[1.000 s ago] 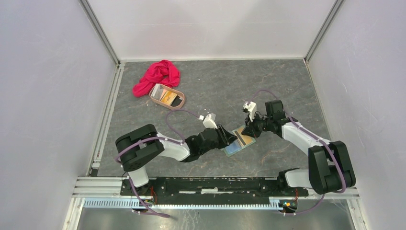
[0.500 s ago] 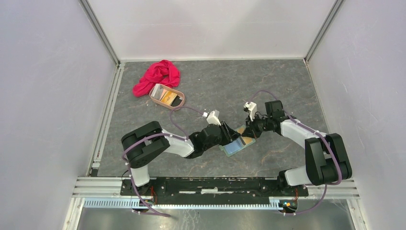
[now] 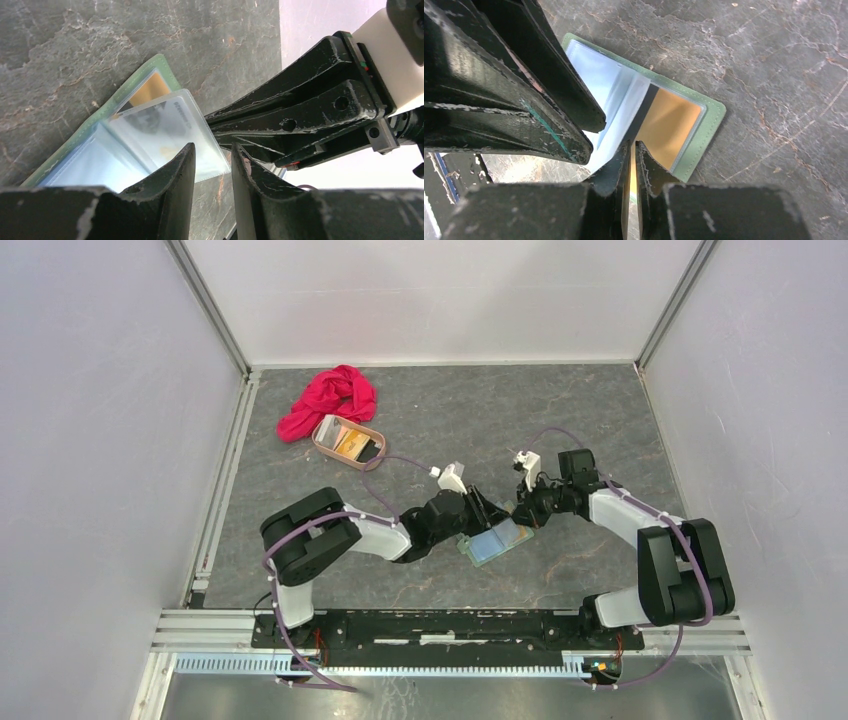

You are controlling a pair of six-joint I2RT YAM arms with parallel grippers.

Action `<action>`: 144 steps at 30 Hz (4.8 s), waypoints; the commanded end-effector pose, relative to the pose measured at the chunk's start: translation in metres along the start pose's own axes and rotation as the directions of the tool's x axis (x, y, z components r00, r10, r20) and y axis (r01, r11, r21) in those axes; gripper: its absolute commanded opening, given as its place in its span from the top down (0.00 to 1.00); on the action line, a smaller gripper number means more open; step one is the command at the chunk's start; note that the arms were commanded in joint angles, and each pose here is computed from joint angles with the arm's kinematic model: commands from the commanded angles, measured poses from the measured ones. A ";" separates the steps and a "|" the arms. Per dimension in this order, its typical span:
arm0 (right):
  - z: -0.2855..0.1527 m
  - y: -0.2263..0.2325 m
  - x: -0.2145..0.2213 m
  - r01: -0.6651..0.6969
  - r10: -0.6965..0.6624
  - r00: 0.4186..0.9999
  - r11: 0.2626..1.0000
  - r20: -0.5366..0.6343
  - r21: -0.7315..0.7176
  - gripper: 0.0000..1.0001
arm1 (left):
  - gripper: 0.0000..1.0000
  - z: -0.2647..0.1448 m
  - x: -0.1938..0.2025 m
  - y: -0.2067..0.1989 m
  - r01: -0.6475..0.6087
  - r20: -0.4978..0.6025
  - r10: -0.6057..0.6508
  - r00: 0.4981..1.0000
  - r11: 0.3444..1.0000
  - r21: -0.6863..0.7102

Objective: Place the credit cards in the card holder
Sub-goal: Turn over the card slot in the card holder, then pick up the credit card from the storage box.

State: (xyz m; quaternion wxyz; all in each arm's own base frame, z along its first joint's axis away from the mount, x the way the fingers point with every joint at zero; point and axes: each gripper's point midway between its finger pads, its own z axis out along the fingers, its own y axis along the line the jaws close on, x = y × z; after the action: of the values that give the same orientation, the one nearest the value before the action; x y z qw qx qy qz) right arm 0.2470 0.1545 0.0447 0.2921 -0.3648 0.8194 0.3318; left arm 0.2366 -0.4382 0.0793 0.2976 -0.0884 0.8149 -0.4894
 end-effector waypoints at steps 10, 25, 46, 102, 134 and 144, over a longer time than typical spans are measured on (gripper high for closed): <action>-0.057 -0.057 -0.035 0.100 -0.134 0.988 0.932 0.075 0.348 0.83 | 0.59 0.008 -0.024 -0.031 -0.111 0.017 0.110 0.994 0.989 0.101; -0.044 0.041 -0.037 0.435 -0.399 0.886 0.891 0.238 -0.126 0.68 | 0.53 -0.104 -0.102 -0.043 -0.568 0.199 0.578 0.791 0.816 -0.111; -0.053 0.038 -0.072 0.538 -0.516 0.825 0.842 0.230 -0.041 0.62 | 0.00 -0.208 -0.296 0.004 -0.698 -0.070 0.782 0.619 0.507 -0.505; -0.025 0.021 -0.070 0.411 -0.391 0.905 0.906 0.166 -0.105 0.61 | 0.35 -0.179 -0.411 0.269 -0.614 -0.466 0.514 0.720 0.161 -0.773; -0.024 0.023 -0.069 0.404 -0.383 0.909 0.907 0.167 -0.119 0.62 | 0.44 -0.188 -0.422 0.243 -0.584 -0.412 0.554 0.724 0.173 -0.793; -0.024 0.023 -0.068 0.402 -0.380 0.910 0.907 0.168 -0.124 0.62 | 0.44 -0.190 -0.425 0.237 -0.580 -0.401 0.564 0.721 0.176 -0.795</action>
State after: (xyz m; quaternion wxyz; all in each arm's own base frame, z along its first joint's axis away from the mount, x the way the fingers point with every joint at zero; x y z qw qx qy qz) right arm 0.2583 0.1713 0.1075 0.3710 -0.5108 0.6933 0.3475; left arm 0.4920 0.0052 0.0638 0.3007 0.0994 0.9354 0.1574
